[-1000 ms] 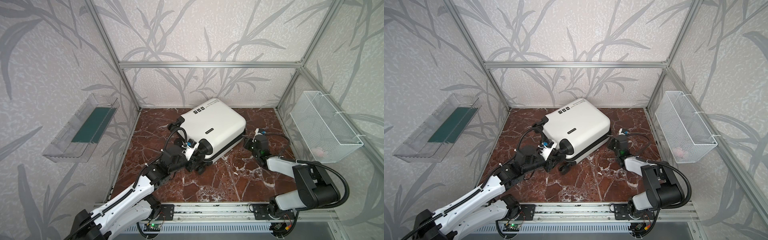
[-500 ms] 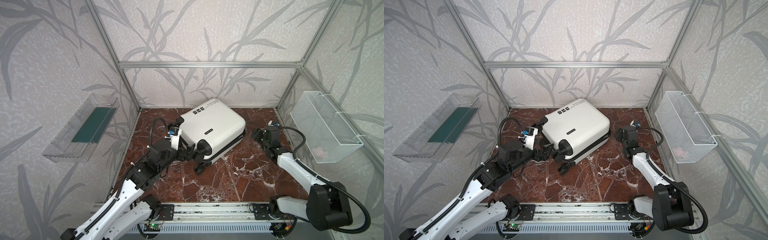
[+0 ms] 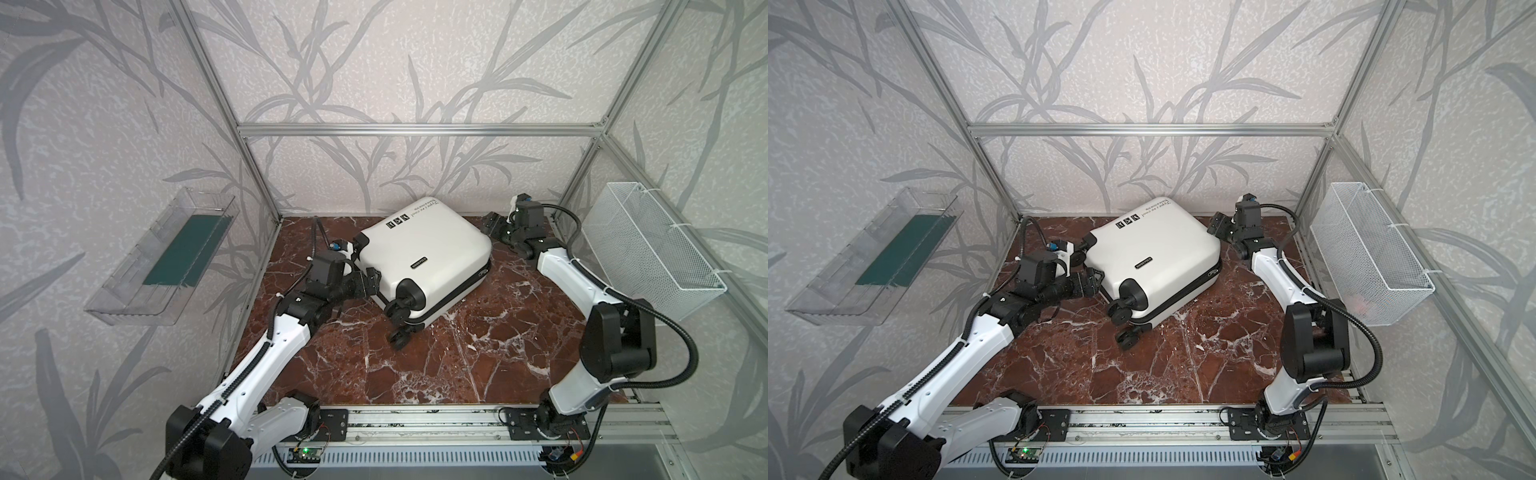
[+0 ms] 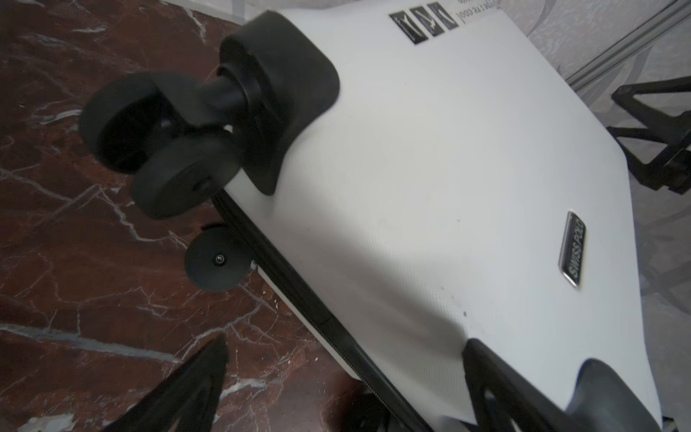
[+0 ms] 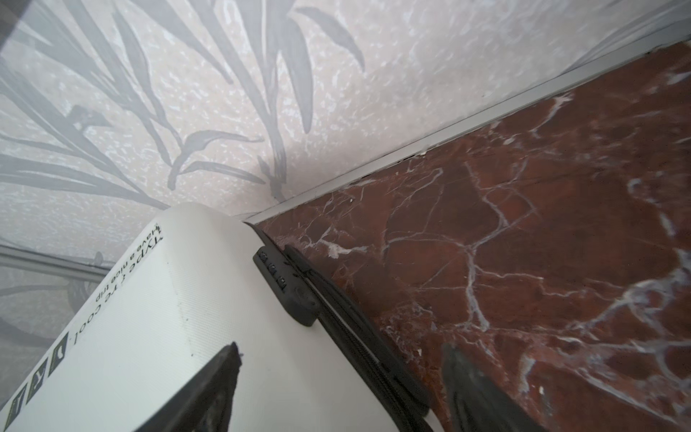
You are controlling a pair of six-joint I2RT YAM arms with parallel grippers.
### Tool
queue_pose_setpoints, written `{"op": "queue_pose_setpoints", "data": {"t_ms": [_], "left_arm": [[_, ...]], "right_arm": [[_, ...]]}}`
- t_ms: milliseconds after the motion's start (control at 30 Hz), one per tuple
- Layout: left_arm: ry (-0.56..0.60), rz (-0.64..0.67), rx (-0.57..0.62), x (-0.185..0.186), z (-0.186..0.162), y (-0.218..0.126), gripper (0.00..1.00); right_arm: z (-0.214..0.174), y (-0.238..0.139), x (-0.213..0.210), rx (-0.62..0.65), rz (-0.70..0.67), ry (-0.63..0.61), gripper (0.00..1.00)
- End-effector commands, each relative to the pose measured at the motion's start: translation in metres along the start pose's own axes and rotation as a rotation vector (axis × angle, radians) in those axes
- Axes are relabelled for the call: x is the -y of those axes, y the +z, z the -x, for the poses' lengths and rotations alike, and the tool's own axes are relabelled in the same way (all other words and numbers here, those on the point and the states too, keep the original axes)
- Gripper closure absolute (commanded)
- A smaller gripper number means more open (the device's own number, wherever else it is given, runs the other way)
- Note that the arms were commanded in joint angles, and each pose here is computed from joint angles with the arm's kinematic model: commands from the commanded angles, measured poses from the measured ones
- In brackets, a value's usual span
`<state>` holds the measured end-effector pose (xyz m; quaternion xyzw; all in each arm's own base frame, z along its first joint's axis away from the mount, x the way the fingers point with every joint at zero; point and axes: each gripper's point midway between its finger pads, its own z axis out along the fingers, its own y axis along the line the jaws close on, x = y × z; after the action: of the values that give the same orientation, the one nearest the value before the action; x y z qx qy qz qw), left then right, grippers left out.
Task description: Pack the luggage
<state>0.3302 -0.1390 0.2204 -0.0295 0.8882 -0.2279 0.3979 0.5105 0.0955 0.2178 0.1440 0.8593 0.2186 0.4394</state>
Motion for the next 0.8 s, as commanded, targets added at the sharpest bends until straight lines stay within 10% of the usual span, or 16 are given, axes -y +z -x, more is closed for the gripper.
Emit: {"op": "queue_pose_setpoints", "data": {"t_ms": [0, 767], "left_arm": [[-0.007, -0.098, 0.024, 0.020, 0.024, 0.017, 0.01], [0.138, -0.288, -0.028, 0.067, 0.130, 0.119, 0.01]], "right_arm": [[-0.021, 0.014, -0.007, -0.138, 0.083, -0.009, 0.16], [-0.159, -0.076, -0.079, -0.350, 0.443, -0.007, 0.31]]}}
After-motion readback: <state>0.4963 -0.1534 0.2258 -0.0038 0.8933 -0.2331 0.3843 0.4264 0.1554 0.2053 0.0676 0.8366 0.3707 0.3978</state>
